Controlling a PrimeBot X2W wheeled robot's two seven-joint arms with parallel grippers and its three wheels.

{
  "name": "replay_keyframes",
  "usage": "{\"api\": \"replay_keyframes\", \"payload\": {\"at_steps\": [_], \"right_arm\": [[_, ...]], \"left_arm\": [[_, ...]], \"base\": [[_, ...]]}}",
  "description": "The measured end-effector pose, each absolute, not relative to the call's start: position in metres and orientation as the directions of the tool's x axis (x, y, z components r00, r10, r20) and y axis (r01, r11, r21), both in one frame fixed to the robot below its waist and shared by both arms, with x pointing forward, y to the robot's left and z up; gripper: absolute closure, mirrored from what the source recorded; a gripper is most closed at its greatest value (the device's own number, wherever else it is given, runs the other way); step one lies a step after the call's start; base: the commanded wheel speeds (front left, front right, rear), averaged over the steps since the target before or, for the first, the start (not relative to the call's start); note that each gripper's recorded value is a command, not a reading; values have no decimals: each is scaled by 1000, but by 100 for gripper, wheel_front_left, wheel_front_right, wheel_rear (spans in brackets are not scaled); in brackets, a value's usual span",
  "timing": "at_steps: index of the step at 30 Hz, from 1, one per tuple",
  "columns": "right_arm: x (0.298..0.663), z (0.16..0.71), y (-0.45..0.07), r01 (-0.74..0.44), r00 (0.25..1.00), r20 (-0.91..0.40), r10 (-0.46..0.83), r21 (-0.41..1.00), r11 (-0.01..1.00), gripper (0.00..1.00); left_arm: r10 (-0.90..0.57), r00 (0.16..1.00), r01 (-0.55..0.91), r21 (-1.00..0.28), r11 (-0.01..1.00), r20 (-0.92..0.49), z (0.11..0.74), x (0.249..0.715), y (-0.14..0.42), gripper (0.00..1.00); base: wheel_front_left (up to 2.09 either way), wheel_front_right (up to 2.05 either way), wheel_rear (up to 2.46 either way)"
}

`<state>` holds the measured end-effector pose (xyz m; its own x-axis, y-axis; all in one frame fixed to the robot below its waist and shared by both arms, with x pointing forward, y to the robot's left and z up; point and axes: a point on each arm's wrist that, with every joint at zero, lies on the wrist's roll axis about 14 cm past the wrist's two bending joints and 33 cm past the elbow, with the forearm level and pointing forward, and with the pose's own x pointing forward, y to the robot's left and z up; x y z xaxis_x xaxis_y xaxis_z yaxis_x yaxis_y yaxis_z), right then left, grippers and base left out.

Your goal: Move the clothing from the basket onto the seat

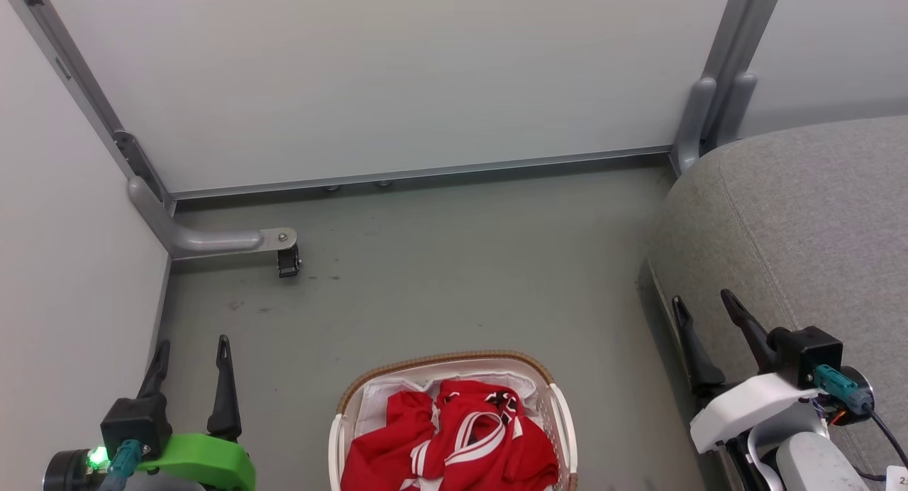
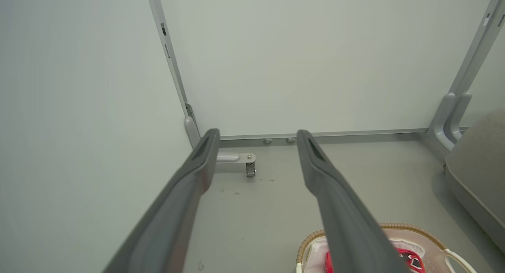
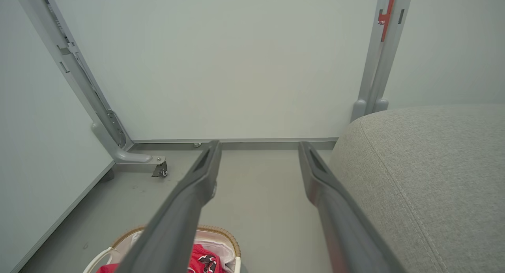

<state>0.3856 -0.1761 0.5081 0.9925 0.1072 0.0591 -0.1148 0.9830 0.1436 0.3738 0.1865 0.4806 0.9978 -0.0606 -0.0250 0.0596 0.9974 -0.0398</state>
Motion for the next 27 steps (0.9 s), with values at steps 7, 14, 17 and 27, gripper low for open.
{"api": "replay_keyframes", "payload": {"at_steps": [7,14,17,27], "right_arm": [[384,509,-176,-122,991,66,116,92,988,0],[388,503,-172,-140,989,53,138,42,989,0],[398,507,-169,-151,987,66,150,22,988,0],[430,488,-170,-142,990,29,141,28,990,0]], "left_arm": [[-77,997,77,7,997,-21,480,372,183,0],[-145,987,147,20,989,-64,463,373,162,0],[-182,979,185,22,983,-95,452,379,151,0],[-330,923,329,-40,944,-199,408,416,98,0]], "base": [[0,0,0],[0,0,0],[0,0,0],[0,0,0]]}}
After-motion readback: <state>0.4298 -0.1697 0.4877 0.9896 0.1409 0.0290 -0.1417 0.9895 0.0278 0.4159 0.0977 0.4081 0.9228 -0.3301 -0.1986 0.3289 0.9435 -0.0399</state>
